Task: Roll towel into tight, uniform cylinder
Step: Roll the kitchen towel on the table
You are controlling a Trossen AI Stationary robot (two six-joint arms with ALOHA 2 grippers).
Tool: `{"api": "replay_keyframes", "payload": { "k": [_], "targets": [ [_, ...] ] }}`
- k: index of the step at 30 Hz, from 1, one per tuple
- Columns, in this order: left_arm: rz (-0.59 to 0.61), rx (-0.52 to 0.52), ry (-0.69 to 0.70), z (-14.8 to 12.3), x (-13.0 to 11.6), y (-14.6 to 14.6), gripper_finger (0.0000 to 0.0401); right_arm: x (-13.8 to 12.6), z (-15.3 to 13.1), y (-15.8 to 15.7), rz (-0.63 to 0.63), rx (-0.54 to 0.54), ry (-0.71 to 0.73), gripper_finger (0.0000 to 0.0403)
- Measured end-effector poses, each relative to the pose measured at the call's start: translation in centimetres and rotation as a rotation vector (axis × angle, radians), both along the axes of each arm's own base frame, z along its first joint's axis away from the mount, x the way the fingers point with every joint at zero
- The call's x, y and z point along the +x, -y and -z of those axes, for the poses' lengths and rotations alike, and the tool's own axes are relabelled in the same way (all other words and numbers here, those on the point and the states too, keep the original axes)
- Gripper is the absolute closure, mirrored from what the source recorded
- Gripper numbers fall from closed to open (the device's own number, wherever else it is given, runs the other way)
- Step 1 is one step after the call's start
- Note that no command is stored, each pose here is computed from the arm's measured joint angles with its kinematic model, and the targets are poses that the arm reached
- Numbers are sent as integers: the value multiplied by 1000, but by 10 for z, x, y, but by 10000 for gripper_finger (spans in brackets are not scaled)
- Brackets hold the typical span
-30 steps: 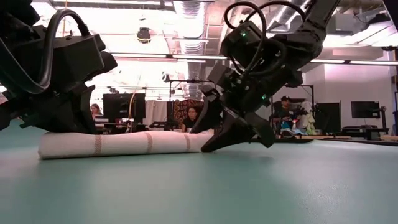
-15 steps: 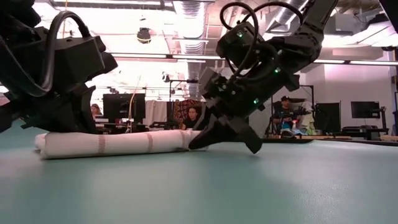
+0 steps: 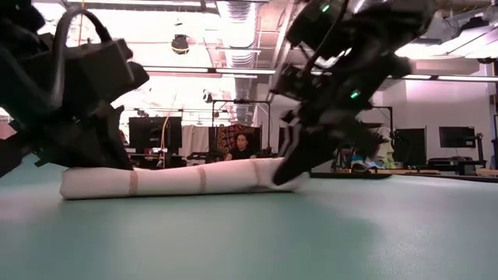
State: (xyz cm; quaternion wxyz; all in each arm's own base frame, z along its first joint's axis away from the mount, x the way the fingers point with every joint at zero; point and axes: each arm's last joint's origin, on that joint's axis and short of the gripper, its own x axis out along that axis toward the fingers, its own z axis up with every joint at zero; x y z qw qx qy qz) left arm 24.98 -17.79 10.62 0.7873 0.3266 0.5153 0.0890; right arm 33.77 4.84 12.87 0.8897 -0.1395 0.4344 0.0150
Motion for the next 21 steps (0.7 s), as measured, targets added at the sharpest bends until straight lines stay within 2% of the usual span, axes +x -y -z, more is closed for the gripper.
{"api": "replay_keyframes", "payload": {
  "k": [8,12,17,21],
  "targets": [
    [166,-247,62,-4,18,21,401,-20,-14,-53,132,317,-43,354],
    [206,-288,59,-5,20,24,401,-18,-37,-68,156,448,-54,354],
    [201,-334,28,-5,24,19,401,-4,-75,-59,184,540,-96,354],
    [202,-365,21,-6,26,18,401,3,-77,-38,244,564,-158,354]
  ]
}}
